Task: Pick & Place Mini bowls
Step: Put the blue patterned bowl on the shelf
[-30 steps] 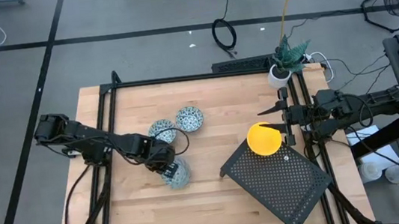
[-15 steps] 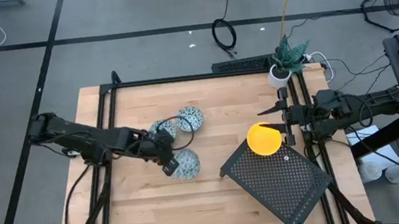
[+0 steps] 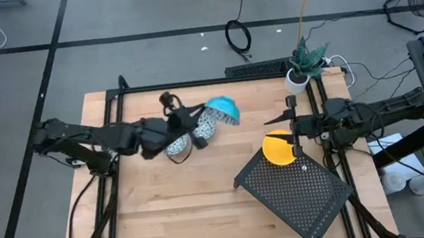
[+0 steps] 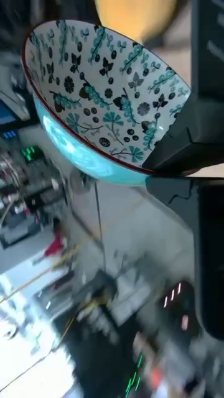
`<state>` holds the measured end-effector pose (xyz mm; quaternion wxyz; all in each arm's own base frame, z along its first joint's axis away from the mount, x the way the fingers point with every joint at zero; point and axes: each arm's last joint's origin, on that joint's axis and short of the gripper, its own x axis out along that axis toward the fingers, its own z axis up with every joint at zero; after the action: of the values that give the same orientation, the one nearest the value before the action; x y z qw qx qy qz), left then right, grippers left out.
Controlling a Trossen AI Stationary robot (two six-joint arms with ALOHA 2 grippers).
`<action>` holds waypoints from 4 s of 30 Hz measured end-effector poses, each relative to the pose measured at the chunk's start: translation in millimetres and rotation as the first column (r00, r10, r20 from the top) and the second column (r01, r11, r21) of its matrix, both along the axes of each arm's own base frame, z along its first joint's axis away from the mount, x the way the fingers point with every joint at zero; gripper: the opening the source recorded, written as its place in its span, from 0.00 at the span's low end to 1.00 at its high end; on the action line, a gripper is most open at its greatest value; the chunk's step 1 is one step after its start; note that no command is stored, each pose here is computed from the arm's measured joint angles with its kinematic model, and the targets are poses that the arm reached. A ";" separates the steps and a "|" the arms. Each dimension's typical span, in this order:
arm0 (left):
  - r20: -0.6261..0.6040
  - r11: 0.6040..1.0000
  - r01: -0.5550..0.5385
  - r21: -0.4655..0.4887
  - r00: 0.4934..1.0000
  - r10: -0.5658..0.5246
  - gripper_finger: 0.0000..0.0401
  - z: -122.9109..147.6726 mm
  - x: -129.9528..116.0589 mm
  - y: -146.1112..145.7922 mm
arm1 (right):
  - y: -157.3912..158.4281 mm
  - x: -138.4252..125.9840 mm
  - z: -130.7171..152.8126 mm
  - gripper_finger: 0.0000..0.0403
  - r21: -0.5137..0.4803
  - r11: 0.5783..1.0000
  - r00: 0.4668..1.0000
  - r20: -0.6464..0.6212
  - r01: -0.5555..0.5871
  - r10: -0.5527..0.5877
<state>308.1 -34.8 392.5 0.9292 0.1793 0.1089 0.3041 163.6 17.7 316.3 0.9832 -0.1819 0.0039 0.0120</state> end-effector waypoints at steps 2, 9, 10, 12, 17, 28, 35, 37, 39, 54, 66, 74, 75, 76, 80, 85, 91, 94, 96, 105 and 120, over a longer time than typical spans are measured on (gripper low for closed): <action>0.002 0.996 -0.046 0.078 0.999 0.046 0.02 -2.8 12.0 4.0 | 1.0 8.1 -2.0 0.35 -0.008 1.000 1.000 0.000 0.000 0.000; -0.048 0.948 -0.184 0.258 0.978 0.203 0.02 -16.6 39.9 17.9 | 0.2 35.3 -6.7 0.37 -0.138 0.979 0.988 0.049 0.150 -0.145; -0.049 0.941 -0.199 0.273 0.974 0.220 0.02 -19.6 44.4 20.3 | -0.8 38.3 -8.2 0.38 -0.182 0.963 0.980 0.050 0.201 -0.195; -0.042 0.931 -0.207 0.300 0.972 0.229 0.02 -21.9 50.2 25.0 | -2.6 44.9 -8.2 0.43 -0.252 0.921 0.955 0.083 0.296 -0.284; -0.036 0.923 -0.184 0.339 0.977 0.209 0.02 -23.9 56.8 35.9 | -3.0 58.6 -4.5 0.58 -0.282 0.876 0.917 0.199 0.392 -0.346; -0.020 0.934 -0.128 0.334 0.990 0.143 0.01 -23.3 58.4 41.0 | -13.7 76.0 -9.2 0.64 -0.269 0.732 0.778 0.276 0.626 -0.564; 0.000 0.915 -0.170 0.365 0.983 0.182 0.01 -18.6 57.1 46.9 | -8.0 75.5 -10.6 0.59 -0.216 0.732 0.761 0.256 0.646 -0.596; -0.006 0.912 -0.169 0.374 0.983 0.185 0.01 -18.6 57.1 48.5 | -3.4 75.4 -12.5 0.59 -0.217 0.727 0.758 0.236 0.651 -0.608; -0.013 0.907 -0.176 0.382 0.981 0.196 0.01 -18.6 57.0 50.7 | -0.2 74.3 -13.2 0.59 -0.217 0.706 0.738 0.221 0.675 -0.638; 0.028 0.939 -0.077 0.336 0.997 0.071 0.01 -19.2 59.0 35.1 | -16.6 73.0 -10.9 0.55 -0.203 0.624 0.656 0.228 0.755 -0.720; 0.038 0.972 -0.063 0.227 0.998 0.056 0.01 -25.5 59.0 33.2 | -17.2 71.6 -2.3 0.19 -0.101 0.700 0.689 0.316 0.708 -0.652; 0.013 0.990 0.039 0.139 0.999 -0.041 0.08 -36.0 61.3 23.1 | -29.6 69.7 -0.7 0.02 -0.135 0.648 0.652 0.316 0.749 -0.689; 0.020 0.992 0.036 0.122 0.999 -0.038 0.09 -36.7 61.0 20.7 | -29.7 68.9 -0.4 0.01 -0.141 0.650 0.656 0.313 0.747 -0.687; 0.028 0.994 0.040 0.106 0.999 -0.043 0.10 -36.4 60.2 17.4 | -29.6 68.3 0.0 0.01 -0.147 0.655 0.663 0.312 0.741 -0.680; -0.019 0.992 0.101 0.071 0.995 -0.100 0.14 -41.0 57.2 1.9 | -27.9 65.4 1.0 0.01 -0.169 0.678 0.692 0.306 0.716 -0.654; -0.077 0.970 0.244 -0.004 0.967 -0.243 0.16 -45.8 51.0 -17.4 | -24.3 60.5 10.0 0.00 -0.157 0.699 0.711 0.273 0.697 -0.648; -0.111 0.889 0.454 -0.066 0.882 -0.458 0.16 -33.1 31.3 -26.0 | -12.5 54.4 32.4 0.00 -0.150 0.749 0.761 0.218 0.645 -0.611; -0.149 0.864 0.495 -0.094 0.851 -0.504 0.17 -29.2 21.3 -20.8 | 0.5 47.8 55.9 0.00 -0.134 0.794 0.802 0.195 0.592 -0.565; -0.197 0.853 0.506 -0.130 0.830 -0.522 0.17 -28.0 11.1 -12.8 | 11.8 43.5 74.5 0.00 -0.110 0.836 0.839 0.174 0.537 -0.516; -0.127 0.719 0.660 -0.218 0.711 -0.692 0.17 -43.3 -6.9 32.5 | 60.0 35.5 140.7 0.00 0.015 0.949 0.943 -0.118 0.315 -0.311; 0.034 0.778 0.567 -0.271 0.813 -0.581 0.17 -80.3 -32.2 72.6 | 97.3 31.7 129.6 0.00 0.557 0.773 0.544 -0.768 0.305 0.338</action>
<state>275.9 37.8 312.3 0.9899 0.0842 0.1131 -0.0157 195.3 115.0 445.8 0.8573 0.1894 0.4664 0.1079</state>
